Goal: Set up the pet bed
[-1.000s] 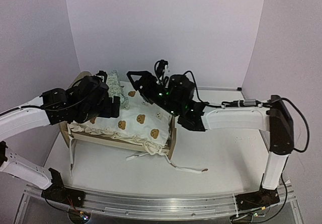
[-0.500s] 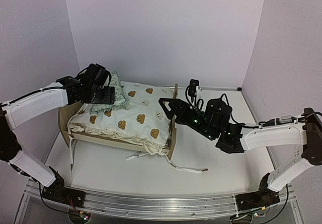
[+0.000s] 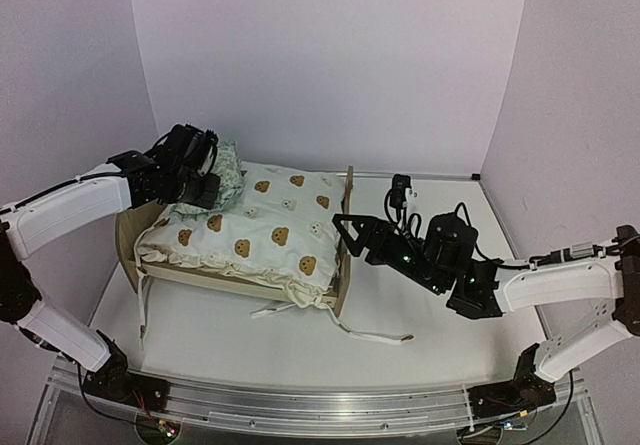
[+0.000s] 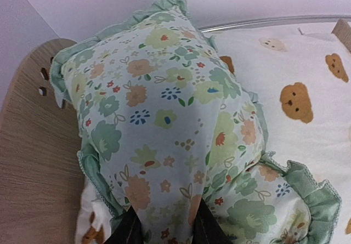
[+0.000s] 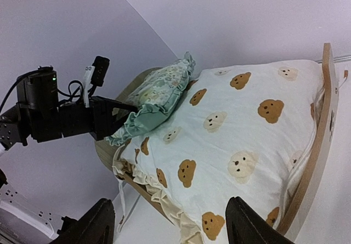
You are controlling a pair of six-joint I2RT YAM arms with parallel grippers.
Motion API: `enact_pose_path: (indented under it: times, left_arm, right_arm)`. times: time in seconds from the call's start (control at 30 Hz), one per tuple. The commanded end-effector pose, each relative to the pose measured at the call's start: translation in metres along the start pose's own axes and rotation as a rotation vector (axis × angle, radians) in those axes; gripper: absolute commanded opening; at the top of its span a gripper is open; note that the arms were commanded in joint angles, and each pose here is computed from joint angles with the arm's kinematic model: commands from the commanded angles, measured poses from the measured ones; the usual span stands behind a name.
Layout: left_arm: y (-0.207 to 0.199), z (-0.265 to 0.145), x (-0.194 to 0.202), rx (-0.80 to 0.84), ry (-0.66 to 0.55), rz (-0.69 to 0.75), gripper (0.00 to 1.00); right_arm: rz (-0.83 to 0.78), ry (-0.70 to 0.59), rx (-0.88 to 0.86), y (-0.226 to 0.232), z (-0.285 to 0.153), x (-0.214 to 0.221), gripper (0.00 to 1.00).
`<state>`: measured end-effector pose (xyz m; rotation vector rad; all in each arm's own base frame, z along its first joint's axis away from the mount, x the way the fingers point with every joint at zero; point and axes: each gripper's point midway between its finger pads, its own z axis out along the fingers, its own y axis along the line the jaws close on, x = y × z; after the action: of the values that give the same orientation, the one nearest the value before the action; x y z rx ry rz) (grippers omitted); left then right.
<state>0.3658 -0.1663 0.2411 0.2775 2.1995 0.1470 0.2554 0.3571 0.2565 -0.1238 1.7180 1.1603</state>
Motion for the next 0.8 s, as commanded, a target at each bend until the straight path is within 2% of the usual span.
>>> enact_pose_path:
  times: [0.0, 0.07, 0.17, 0.27, 0.37, 0.47, 0.5, 0.53, 0.6, 0.67, 0.77]
  left_arm:
    - [0.037, -0.009, 0.010, -0.099, 0.016, 0.156, 0.28]
    - [0.045, -0.015, 0.009, -0.099, -0.009, 0.195, 0.31]
    - [0.066, -0.025, 0.001, -0.156, -0.066, 0.169, 0.31]
    - [0.078, -0.026, 0.000, -0.184, -0.070, 0.179, 0.31]
    - [0.083, -0.024, 0.004, -0.220, -0.067, 0.220, 0.42]
    - [0.080, -0.027, -0.002, -0.196, -0.095, 0.193, 0.42]
    - [0.079, -0.029, -0.006, -0.186, -0.108, 0.172, 0.46]
    - [0.080, -0.033, -0.011, -0.182, -0.119, 0.151, 0.56]
    - [0.079, -0.038, -0.020, -0.166, -0.133, 0.109, 0.69]
    - [0.076, -0.046, -0.030, -0.120, -0.145, 0.051, 0.76]
    - [0.070, -0.066, -0.050, -0.037, -0.177, -0.034, 0.85]
  right_arm:
    - [0.007, -0.034, -0.013, 0.002, -0.007, -0.008, 0.70]
    - [0.009, -0.027, -0.009, -0.001, -0.009, -0.005, 0.70]
    - [0.012, -0.018, -0.002, -0.005, -0.011, 0.000, 0.70]
    - [0.010, -0.008, 0.003, -0.009, -0.013, 0.004, 0.70]
    - [0.007, 0.007, 0.006, -0.011, -0.014, 0.009, 0.71]
    - [-0.002, 0.016, 0.016, -0.016, -0.015, 0.014, 0.71]
    - [-0.007, 0.018, 0.021, -0.018, -0.016, 0.015, 0.71]
    - [-0.011, 0.019, 0.026, -0.020, -0.017, 0.016, 0.72]
    - [-0.022, 0.021, 0.034, -0.023, -0.021, 0.017, 0.74]
    - [-0.048, 0.040, 0.038, -0.023, -0.025, 0.019, 0.76]
    - [-0.112, 0.142, 0.127, -0.031, -0.029, 0.024, 0.81]
